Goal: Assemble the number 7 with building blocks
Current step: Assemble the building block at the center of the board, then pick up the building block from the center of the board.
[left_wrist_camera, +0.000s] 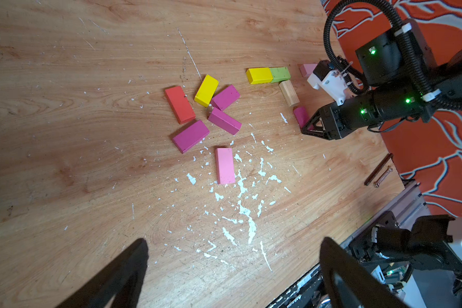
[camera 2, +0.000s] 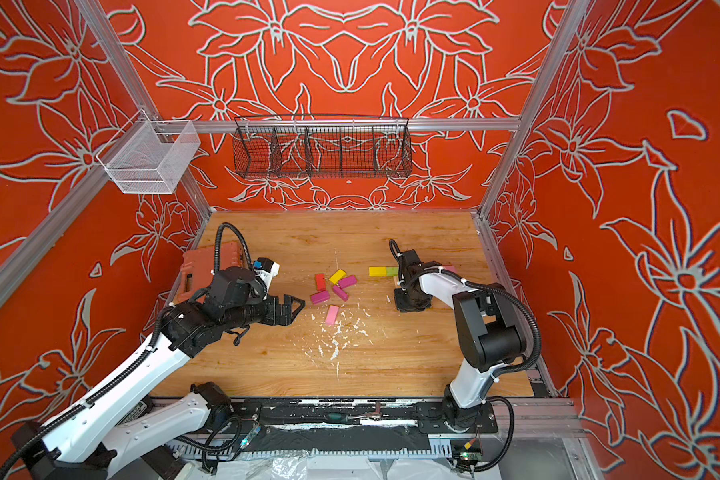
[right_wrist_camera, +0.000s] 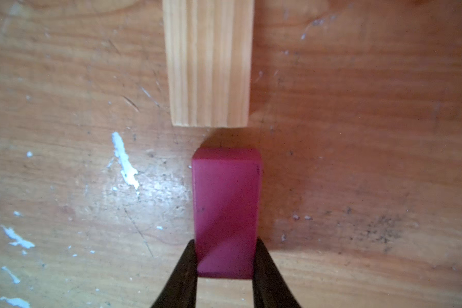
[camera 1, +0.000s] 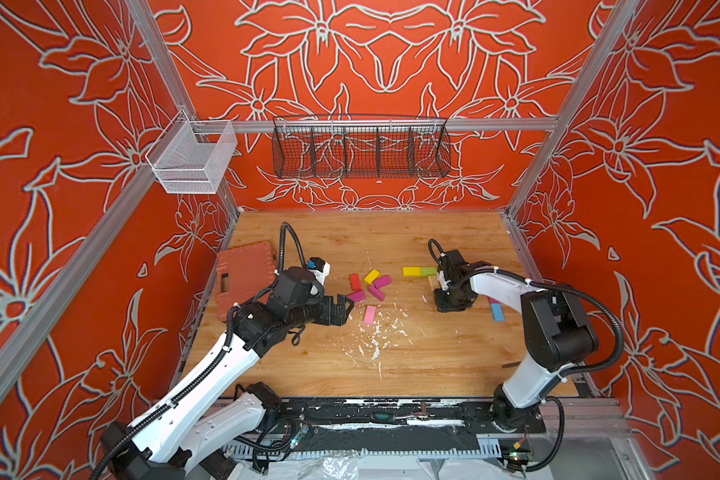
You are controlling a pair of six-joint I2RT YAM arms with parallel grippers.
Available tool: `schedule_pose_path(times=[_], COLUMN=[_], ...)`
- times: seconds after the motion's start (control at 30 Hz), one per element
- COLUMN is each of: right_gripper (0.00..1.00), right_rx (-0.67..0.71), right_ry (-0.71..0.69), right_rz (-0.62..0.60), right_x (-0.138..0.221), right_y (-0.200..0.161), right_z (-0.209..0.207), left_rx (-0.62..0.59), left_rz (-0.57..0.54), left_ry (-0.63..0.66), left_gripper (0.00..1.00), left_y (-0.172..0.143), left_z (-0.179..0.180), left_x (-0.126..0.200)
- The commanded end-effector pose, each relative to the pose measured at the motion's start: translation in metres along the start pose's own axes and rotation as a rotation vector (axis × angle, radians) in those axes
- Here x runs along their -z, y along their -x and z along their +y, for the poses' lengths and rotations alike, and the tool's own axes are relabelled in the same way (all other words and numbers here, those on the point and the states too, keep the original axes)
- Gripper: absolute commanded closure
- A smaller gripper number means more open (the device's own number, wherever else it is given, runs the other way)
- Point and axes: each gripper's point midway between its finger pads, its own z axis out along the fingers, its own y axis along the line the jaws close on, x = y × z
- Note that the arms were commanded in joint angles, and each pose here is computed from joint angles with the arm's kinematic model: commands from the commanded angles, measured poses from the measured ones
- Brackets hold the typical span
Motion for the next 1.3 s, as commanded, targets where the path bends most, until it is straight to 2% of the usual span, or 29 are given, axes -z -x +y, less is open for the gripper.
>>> schedule_pose_path(times=[0.0,0.4,0.63,0.83,1.0,1.17,1.27], right_gripper=[0.68,0.67,0.52,0.41,0.37,0.37,0.37], right_rx=[0.015,0.027,0.045,0.051,0.114,0.272,0.33], right_ry=[0.02,0.021,0.048,0.072,0.171,0.305,0.327], right_rz=[0.012,0.015,-0.01,-0.088,-0.174,-0.269,-0.276], right_x=[-0.002,-0.006,0.006,0.044,0.074,0.095,0.095], right_y=[0.004,0.007,0.011,0.017,0.024,0.034,0.042], right_z=[0.003,0.004,0.009,0.013,0.038,0.09,0.116], left_rx=[-0.012,-0.013,-0.011,-0.011,-0.009,-0.002,0.0], left_rz=[-0.022,-0.026,-0.025,-0.024,-0.023,-0.032,-0.028], left_ry=[0.006,0.011,0.012,0.009,0.005,0.009,0.022], left_gripper=[0.03,0.03,0.03,0.03,0.03,0.03,0.03], left_y=[0.005,0.005,0.004,0.004,0.004,0.002,-0.002], left_z=[0.001,0.002,0.002,0.002,0.001,0.002,0.004], left_x=[0.002,0.003,0.002,0.003,0.006,0.017,0.025])
